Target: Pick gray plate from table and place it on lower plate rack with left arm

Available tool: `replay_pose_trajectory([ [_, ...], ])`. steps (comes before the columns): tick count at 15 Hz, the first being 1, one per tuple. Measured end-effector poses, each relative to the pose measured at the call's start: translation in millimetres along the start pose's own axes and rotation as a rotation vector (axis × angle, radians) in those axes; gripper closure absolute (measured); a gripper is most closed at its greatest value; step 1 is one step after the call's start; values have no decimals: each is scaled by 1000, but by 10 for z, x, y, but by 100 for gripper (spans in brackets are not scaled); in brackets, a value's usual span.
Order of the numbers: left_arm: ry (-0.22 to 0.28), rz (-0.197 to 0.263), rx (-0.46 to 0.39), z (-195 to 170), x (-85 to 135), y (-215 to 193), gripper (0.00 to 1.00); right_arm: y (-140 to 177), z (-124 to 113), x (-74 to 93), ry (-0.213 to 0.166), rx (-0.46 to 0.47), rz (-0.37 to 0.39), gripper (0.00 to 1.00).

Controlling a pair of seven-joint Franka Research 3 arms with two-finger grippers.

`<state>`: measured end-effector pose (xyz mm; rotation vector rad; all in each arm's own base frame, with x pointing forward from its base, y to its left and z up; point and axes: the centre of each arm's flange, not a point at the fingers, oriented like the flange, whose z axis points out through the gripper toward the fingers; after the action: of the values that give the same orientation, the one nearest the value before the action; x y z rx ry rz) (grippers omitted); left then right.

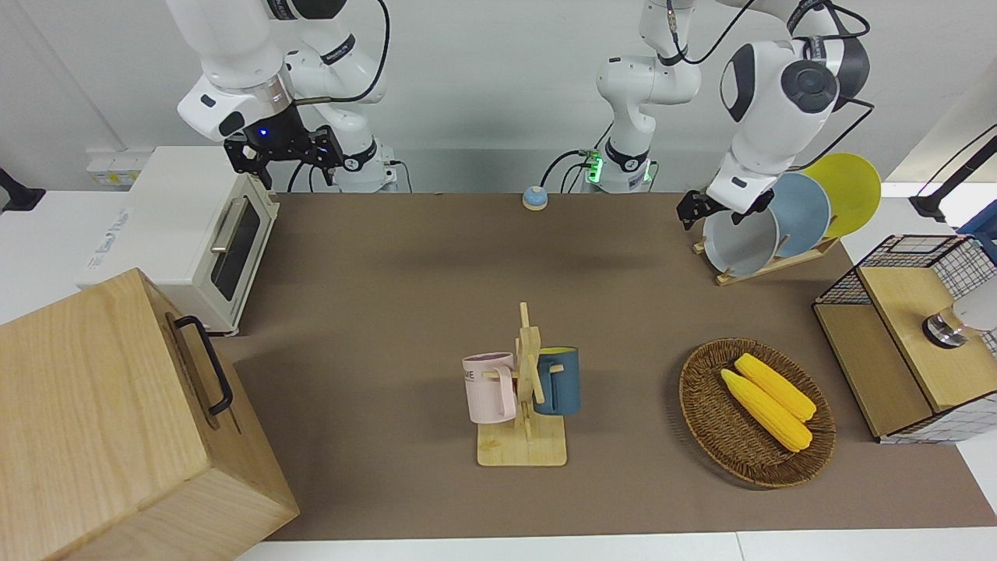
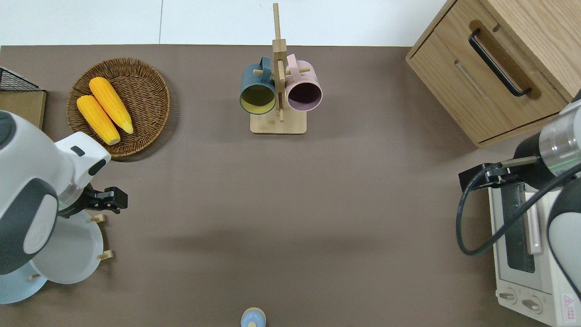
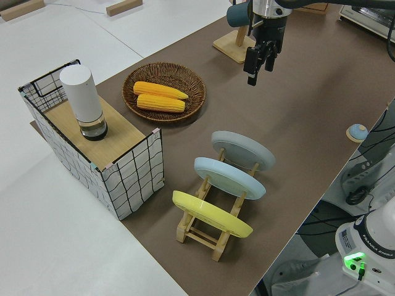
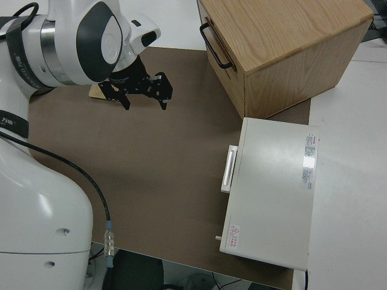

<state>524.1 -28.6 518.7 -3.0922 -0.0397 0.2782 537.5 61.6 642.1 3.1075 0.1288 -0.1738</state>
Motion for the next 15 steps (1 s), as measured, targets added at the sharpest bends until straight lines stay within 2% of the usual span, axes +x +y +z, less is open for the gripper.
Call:
replay_pose_trajectory([
  [3,54,8,-67,-273,-19,-15,0,0,0,0,0,0,0,1],
  [8,151,22,-77,-738,-53,10,0,0,0,0,0,0,0,1],
  [15,196,31,-82,-960,-72,51,0,0,0,0,0,0,0,1],
])
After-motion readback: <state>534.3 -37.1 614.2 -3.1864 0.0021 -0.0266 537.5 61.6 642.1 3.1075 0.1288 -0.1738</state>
